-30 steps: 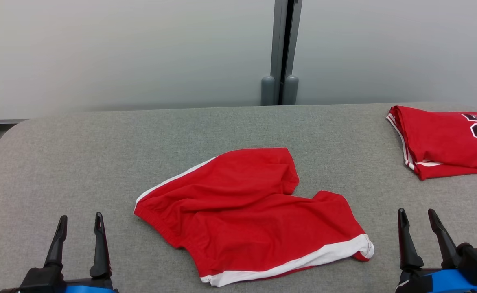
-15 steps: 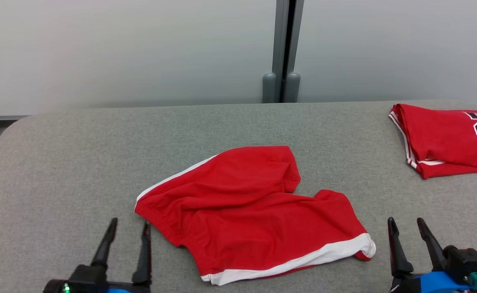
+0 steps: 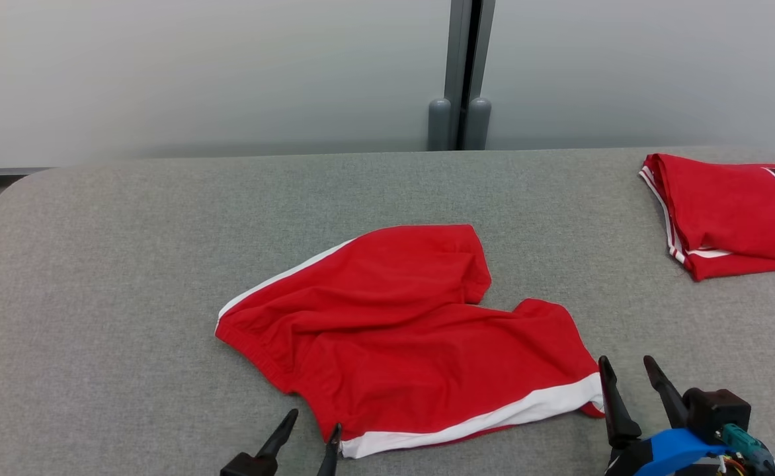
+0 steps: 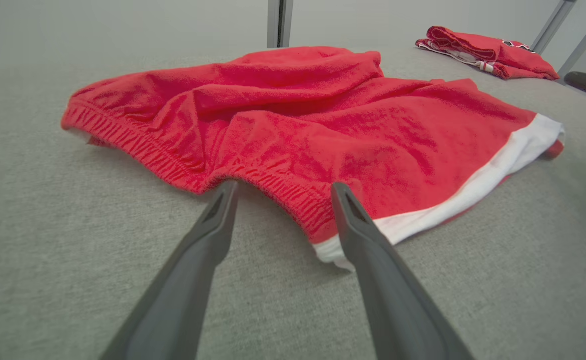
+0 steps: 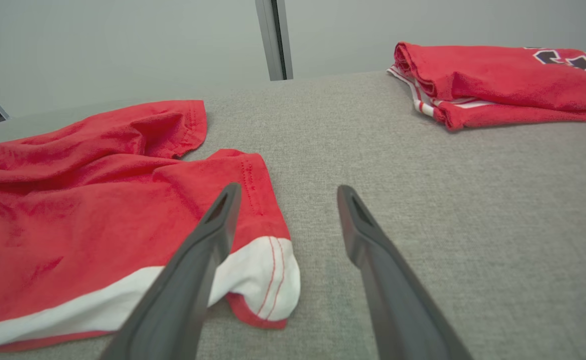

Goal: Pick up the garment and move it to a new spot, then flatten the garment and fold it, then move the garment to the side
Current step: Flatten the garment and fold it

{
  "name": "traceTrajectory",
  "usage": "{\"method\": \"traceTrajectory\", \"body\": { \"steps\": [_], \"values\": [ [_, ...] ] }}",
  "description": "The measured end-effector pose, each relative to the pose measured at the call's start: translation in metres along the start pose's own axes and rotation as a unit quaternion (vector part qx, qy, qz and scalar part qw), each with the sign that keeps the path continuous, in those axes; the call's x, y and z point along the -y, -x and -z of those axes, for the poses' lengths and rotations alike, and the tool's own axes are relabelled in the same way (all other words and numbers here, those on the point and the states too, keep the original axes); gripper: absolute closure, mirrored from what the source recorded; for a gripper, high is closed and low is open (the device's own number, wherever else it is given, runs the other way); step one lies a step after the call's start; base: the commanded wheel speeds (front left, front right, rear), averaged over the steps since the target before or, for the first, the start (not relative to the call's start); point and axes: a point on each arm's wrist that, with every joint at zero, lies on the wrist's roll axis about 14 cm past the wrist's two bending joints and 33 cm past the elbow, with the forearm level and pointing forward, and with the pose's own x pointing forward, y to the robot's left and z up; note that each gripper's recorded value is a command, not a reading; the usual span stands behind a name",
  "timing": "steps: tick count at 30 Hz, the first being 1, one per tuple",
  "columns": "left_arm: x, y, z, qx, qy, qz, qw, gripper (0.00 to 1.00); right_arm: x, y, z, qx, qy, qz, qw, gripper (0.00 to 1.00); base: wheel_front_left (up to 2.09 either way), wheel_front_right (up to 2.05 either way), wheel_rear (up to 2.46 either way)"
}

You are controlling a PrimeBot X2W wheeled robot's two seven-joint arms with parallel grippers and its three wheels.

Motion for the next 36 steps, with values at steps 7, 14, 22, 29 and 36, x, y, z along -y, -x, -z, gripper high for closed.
{"method": "traceTrajectory", "body": {
  "steps": [7,14,22,29,36],
  "values": [
    [0.024,-0.005,0.018,-0.034,0.008,0.042,0.999,0.00,-0.005,-0.004,0.014,-0.025,-0.004,-0.006,1.000,0.00,0.00,0.00,0.00],
    [0.032,-0.012,0.022,-0.045,0.007,0.060,0.997,0.00,-0.011,-0.010,0.027,-0.049,-0.005,-0.016,0.999,0.00,0.00,0.00,0.00],
    [0.044,-0.022,0.018,-0.045,0.002,0.083,0.996,0.00,-0.017,-0.014,0.043,-0.079,-0.009,-0.023,0.997,0.00,0.00,0.00,0.00],
    [0.050,-0.027,0.023,-0.057,0.003,0.097,0.994,0.41,-0.024,-0.017,0.052,-0.096,-0.018,-0.031,0.995,0.63,0.00,0.00,0.00],
    [0.042,-0.030,0.010,-0.038,0.010,0.087,0.995,1.00,-0.032,-0.018,0.037,-0.067,-0.024,-0.042,0.997,1.00,0.00,0.00,0.00]
  ]
}}
